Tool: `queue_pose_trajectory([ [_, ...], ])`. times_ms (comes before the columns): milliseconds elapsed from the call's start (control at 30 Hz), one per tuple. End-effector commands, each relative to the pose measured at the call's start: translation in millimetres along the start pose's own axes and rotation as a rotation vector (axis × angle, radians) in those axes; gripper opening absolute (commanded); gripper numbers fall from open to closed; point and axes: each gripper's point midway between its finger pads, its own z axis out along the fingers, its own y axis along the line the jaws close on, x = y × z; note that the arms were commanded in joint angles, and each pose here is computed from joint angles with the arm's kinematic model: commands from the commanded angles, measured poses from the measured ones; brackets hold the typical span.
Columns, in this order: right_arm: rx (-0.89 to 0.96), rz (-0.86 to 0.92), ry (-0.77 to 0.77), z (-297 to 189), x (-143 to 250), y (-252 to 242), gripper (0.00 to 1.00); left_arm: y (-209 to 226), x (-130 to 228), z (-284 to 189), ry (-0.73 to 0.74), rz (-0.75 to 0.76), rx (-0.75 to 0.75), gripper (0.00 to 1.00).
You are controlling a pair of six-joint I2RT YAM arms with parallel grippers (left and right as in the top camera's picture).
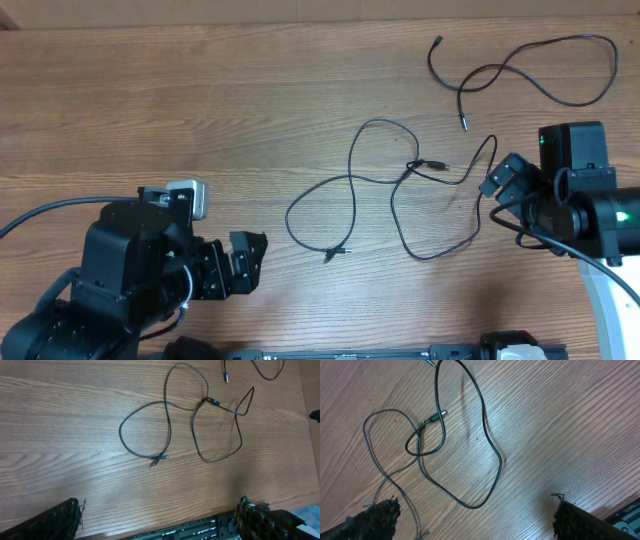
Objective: Untangle cables
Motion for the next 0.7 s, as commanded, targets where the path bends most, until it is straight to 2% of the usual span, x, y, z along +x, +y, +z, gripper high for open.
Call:
queue_pose_trajectory([
  [0,-0.026,0.006,-0.054,-14,-6,-2,1.00,0,4,-12,-0.036,0.021,0.015,1.00],
  [233,-0.066,0.013,-0.094,-17,-15,7,1.00,20,1,-27,-0.135,0.025,-0.072,1.00],
  [500,-0.169,-0.005,0.048,-10,5,30,1.00,23,-2,-24,-0.135,0.022,-0.097,1.00],
  [667,-0.406,-0.272,0.160,-18,26,72,1.00,23,-3,-23,-0.130,0.021,-0.100,0.99],
])
